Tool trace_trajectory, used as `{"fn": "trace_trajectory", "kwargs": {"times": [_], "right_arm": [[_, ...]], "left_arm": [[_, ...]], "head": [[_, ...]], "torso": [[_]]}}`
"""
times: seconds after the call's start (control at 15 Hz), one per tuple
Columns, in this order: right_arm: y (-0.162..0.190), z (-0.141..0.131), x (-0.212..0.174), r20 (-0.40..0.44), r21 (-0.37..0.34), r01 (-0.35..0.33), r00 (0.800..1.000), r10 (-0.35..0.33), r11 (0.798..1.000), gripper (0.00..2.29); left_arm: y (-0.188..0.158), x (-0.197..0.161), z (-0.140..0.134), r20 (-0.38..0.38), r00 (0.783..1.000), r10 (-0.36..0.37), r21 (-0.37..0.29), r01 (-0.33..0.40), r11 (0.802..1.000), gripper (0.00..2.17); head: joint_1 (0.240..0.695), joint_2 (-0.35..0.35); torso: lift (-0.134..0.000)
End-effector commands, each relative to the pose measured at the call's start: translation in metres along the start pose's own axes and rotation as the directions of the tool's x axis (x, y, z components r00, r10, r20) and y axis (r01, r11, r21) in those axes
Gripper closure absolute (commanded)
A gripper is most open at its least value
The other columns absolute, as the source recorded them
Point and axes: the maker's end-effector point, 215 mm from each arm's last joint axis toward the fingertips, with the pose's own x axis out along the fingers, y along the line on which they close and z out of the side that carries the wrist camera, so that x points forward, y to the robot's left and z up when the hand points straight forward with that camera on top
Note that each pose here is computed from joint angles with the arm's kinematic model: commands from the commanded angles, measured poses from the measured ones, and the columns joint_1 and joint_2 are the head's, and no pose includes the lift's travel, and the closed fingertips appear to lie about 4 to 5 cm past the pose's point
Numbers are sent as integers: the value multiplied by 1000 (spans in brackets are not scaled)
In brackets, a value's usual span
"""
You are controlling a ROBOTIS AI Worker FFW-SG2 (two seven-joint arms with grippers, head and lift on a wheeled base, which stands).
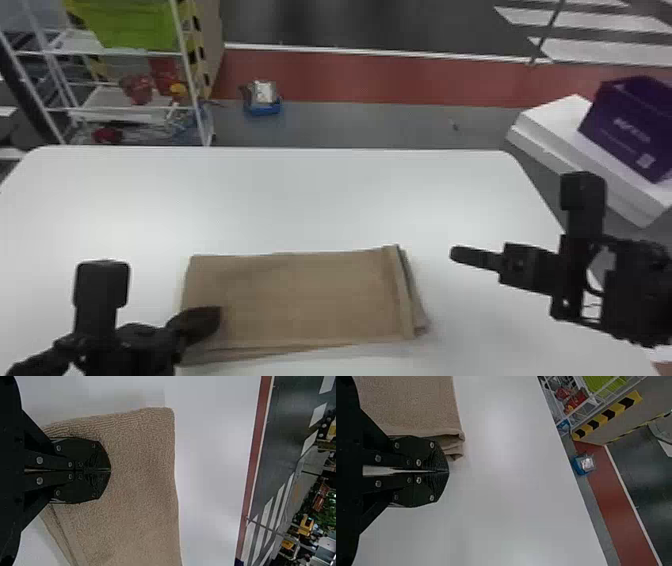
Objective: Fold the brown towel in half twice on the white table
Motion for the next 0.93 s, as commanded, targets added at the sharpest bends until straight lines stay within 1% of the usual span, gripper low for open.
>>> {"fn": "trace_trajectory", "kwargs": {"times": [0.0,0.07,0.27,0.4,0.67,0.87], "right_arm": [[6,-6,4,-22,-16,15,1000,-16,1000,670],[8,-6,6,-23,-19,24,999,-24,1000,626],[9,-12,8,-34,-20,44,998,-45,999,626],[13,-21,11,-48,-18,40,998,-41,999,626],[30,-47,23,-97,-15,15,995,-16,1000,626],[38,-71,36,-154,-11,0,988,-2,1000,593]], "left_arm": [[-1,0,0,1,1000,0,-3,0,1000,2064],[-2,0,0,1,1000,-3,-4,3,1000,2064],[-2,0,-1,-1,1000,-2,-2,2,1000,2064],[-2,-1,0,0,1000,-3,-2,3,1000,2064],[1,-2,-3,-3,1000,1,-6,-1,1000,2064],[3,-4,-4,-4,1000,4,-8,-4,1000,2064]], "head": [[695,-107],[695,-107],[695,-100],[695,-96],[695,-70],[695,-45]], "torso": [[-124],[-124],[-124],[-124],[-124],[-124]]}}
